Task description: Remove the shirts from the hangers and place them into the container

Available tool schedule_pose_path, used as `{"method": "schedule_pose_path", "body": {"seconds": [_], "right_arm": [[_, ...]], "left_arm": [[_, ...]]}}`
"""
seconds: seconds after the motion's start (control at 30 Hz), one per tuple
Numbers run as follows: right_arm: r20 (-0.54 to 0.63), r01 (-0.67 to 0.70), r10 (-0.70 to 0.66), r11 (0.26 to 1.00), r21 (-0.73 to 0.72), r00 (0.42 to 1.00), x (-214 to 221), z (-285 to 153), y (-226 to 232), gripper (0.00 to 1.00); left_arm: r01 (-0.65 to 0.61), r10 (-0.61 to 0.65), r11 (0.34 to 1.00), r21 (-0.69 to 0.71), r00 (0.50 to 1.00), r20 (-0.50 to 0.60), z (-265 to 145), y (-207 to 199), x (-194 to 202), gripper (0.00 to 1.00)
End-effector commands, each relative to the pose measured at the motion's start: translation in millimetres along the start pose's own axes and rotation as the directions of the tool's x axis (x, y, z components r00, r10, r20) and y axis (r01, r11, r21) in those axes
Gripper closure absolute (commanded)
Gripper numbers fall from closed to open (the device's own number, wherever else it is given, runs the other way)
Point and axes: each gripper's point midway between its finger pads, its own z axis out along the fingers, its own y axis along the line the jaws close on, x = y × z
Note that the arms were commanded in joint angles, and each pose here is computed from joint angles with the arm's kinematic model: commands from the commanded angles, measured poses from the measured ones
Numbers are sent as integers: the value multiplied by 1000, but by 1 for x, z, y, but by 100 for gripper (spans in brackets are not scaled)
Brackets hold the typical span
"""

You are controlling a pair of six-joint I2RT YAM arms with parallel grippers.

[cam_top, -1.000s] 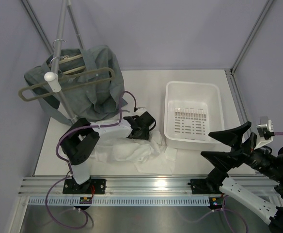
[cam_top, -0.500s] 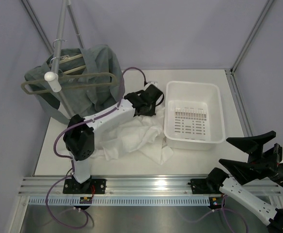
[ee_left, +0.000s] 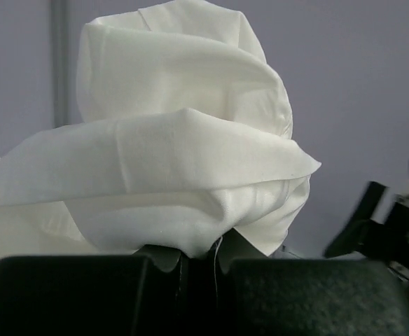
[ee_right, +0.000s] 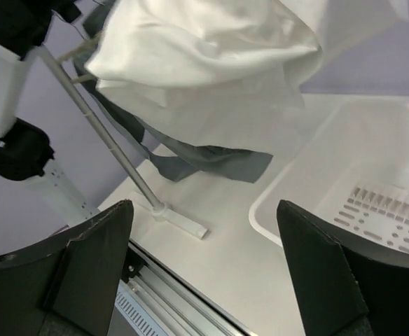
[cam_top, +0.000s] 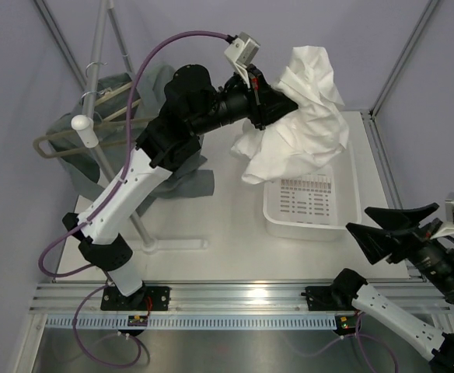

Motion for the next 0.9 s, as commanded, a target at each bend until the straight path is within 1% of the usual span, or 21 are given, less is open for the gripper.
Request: {"method": "schedule_pose_path", "body": {"seconds": [0.0, 0.03, 0.07, 0.1, 0.17, 0.2, 0.27, 0.3, 0.4, 0.53, 0.57, 0.67, 0.7, 0.83, 0.87], "right_arm": [[-97, -29, 40, 993, 113, 994, 33, 36, -19, 14], [-110, -33, 45, 994, 103, 993, 42, 47, -18, 21], [-129, -43, 54, 995, 88, 990, 48, 53, -15, 30], [-166, -54, 60, 998, 38, 984, 59, 65, -6, 55], [-205, -74, 68, 997, -20, 976, 70, 76, 5, 80], [-269, -93, 63, 990, -102, 961, 82, 82, 21, 99], [-310, -122, 61, 976, -180, 949, 94, 92, 35, 100], [-371, -152, 54, 959, -241, 927, 106, 96, 47, 100], [-438, -189, 39, 934, -303, 898, 126, 109, 58, 100], [-447, -186, 41, 940, -287, 893, 145, 127, 51, 100], [-477, -198, 40, 937, -287, 878, 154, 133, 51, 100], [-490, -207, 33, 929, -306, 871, 167, 148, 53, 100], [-491, -205, 37, 934, -292, 870, 174, 158, 49, 100], [-505, -185, 19, 942, -281, 863, 191, 174, 44, 100], [-527, -181, 4, 941, -286, 850, 200, 176, 43, 100]], "left_arm": [[28, -22, 943, 333, 1000, -20, 5, -73, 4, 100], [40, -33, 938, 345, 999, -27, 10, -76, 5, 100], [64, -53, 931, 359, 998, -40, 12, -81, 8, 100], [81, -62, 924, 373, 996, -61, 19, -84, 17, 100], [99, -76, 918, 383, 994, -75, 24, -89, 23, 100], [108, -81, 918, 382, 993, -86, 27, -88, 27, 100], [122, -87, 920, 373, 990, -110, 35, -85, 38, 100], [129, -91, 919, 372, 989, -118, 37, -84, 41, 100], [139, -96, 913, 384, 987, -128, 41, -84, 45, 100], [139, -94, 906, 400, 987, -130, 43, -85, 44, 100], [145, -99, 903, 405, 986, -133, 44, -85, 45, 100], [170, -117, 880, 443, 983, -145, 45, -91, 46, 100], [183, -121, 871, 456, 979, -161, 47, -92, 51, 100], [217, -143, 846, 487, 972, -185, 46, -97, 52, 100], [221, -142, 841, 493, 971, -193, 45, -97, 51, 100]]}}
